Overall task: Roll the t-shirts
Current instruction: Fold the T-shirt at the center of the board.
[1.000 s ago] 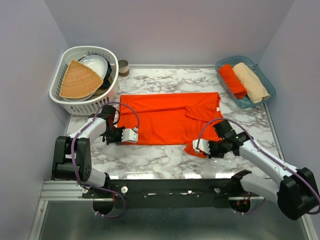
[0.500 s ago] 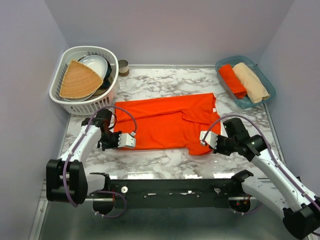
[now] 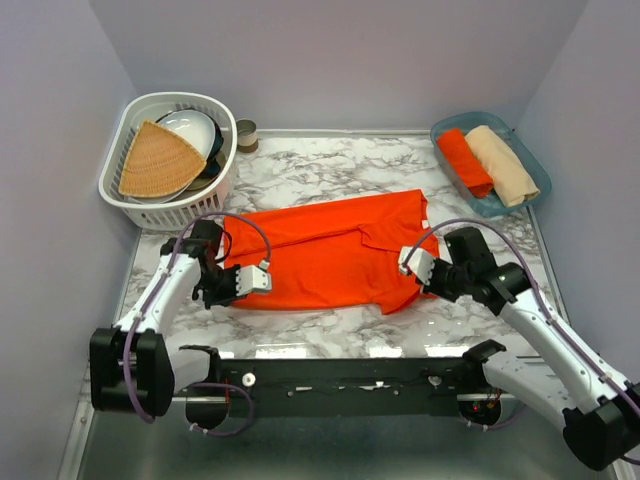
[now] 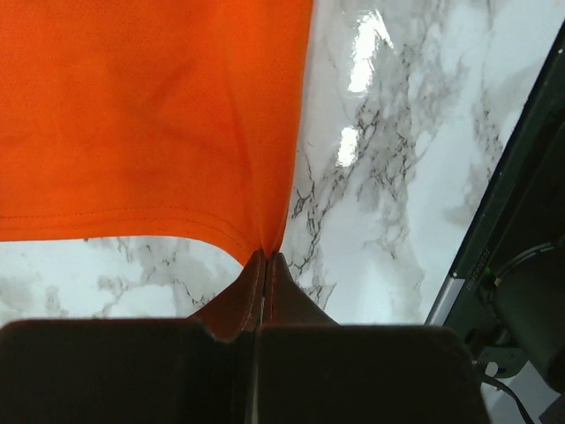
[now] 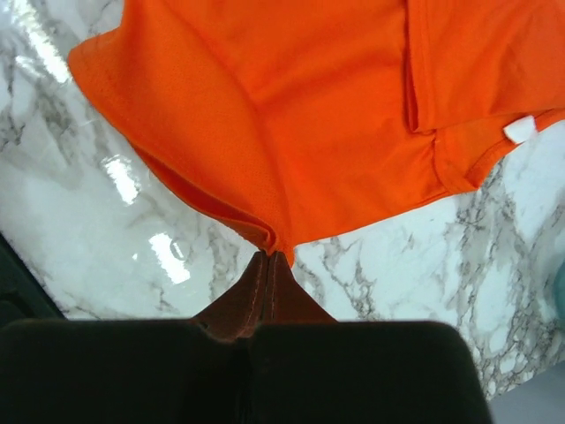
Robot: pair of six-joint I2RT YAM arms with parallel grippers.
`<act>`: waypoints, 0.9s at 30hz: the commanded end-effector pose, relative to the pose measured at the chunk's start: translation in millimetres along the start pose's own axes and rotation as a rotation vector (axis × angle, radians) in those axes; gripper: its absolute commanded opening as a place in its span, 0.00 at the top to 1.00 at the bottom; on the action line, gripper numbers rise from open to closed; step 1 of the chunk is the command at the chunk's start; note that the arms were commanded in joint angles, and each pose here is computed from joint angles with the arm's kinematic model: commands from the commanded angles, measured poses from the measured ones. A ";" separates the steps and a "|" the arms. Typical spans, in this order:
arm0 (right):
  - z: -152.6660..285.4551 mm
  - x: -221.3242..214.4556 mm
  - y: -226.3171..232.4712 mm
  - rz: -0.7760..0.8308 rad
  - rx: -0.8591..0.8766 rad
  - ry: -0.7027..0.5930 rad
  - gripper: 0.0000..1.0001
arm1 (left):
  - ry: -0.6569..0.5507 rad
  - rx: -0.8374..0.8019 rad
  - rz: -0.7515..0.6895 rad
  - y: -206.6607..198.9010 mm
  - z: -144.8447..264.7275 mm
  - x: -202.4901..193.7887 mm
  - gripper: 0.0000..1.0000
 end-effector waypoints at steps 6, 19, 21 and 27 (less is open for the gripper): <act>0.9 20.6 -97.7 0.010 -0.181 0.001 0.99 | 0.013 0.075 0.103 53.4 -1.1 15.1 1.00; -42.5 23.4 -172.0 0.022 -0.197 0.037 0.99 | 0.045 0.327 0.251 128.8 -1.1 35.1 1.00; -49.7 25.2 -182.2 0.026 -0.193 0.043 0.99 | 0.057 0.328 0.257 135.7 -2.9 36.0 1.00; -67.4 29.9 -207.5 0.039 -0.189 0.047 0.99 | 0.067 0.299 0.298 144.4 -12.8 38.4 1.00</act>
Point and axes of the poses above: each gripper's point midway between its finger pads, its own z axis back along the fingers, its own y axis along the line the jaws close on, x = y × z, the point moved 10 cm from there along z, back along the fingers, and after that the axes turned 6 degrees about z, right-handed, at the moved point
